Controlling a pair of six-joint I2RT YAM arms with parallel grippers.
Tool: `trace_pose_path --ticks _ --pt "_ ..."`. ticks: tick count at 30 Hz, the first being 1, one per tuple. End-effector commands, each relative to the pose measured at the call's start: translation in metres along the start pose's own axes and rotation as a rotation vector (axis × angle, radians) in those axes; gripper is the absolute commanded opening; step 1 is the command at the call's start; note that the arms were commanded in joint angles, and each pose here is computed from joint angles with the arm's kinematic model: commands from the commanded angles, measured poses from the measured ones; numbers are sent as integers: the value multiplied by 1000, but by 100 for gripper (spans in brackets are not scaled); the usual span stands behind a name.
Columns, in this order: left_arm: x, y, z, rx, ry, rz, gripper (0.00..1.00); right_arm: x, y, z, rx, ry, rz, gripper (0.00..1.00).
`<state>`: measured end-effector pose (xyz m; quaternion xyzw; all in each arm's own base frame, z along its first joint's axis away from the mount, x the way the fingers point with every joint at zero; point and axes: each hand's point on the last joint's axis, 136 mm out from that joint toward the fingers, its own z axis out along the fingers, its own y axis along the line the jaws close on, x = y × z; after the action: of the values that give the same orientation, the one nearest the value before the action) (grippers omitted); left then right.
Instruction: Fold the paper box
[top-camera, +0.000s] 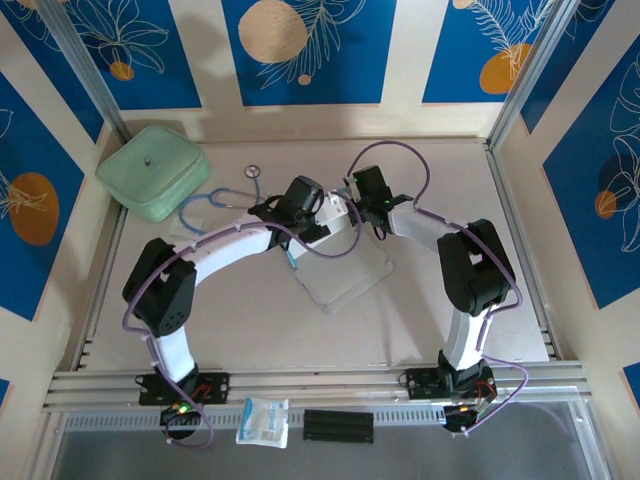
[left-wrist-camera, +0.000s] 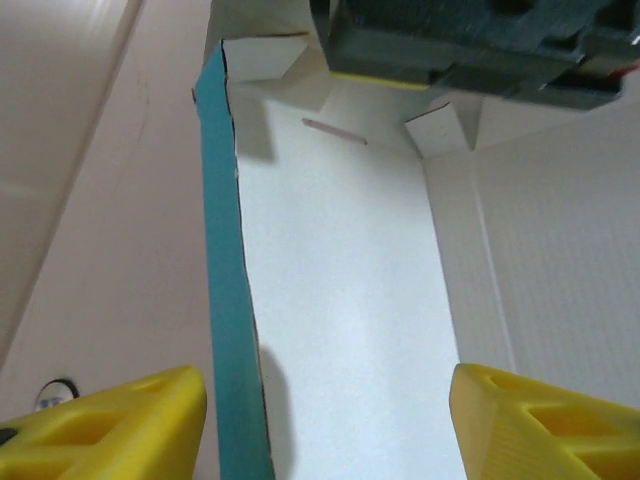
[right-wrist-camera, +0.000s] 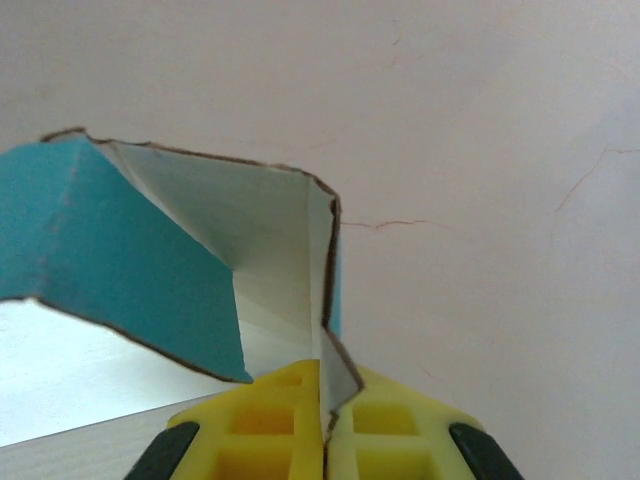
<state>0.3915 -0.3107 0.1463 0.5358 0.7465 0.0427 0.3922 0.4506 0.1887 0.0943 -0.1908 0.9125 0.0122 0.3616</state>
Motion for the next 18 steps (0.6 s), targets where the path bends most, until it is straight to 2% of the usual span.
trace_pose_path --ticks 1,7,18 --pt "3 9 13 -95 9 73 60 -3 -2 -12 10 -15 21 6" --pt "-2 12 24 -166 0 147 47 1 0 -17 -5 -6 50 6" --pt "-8 5 38 -170 -11 201 35 8 9 -22 -43 1 83 7"
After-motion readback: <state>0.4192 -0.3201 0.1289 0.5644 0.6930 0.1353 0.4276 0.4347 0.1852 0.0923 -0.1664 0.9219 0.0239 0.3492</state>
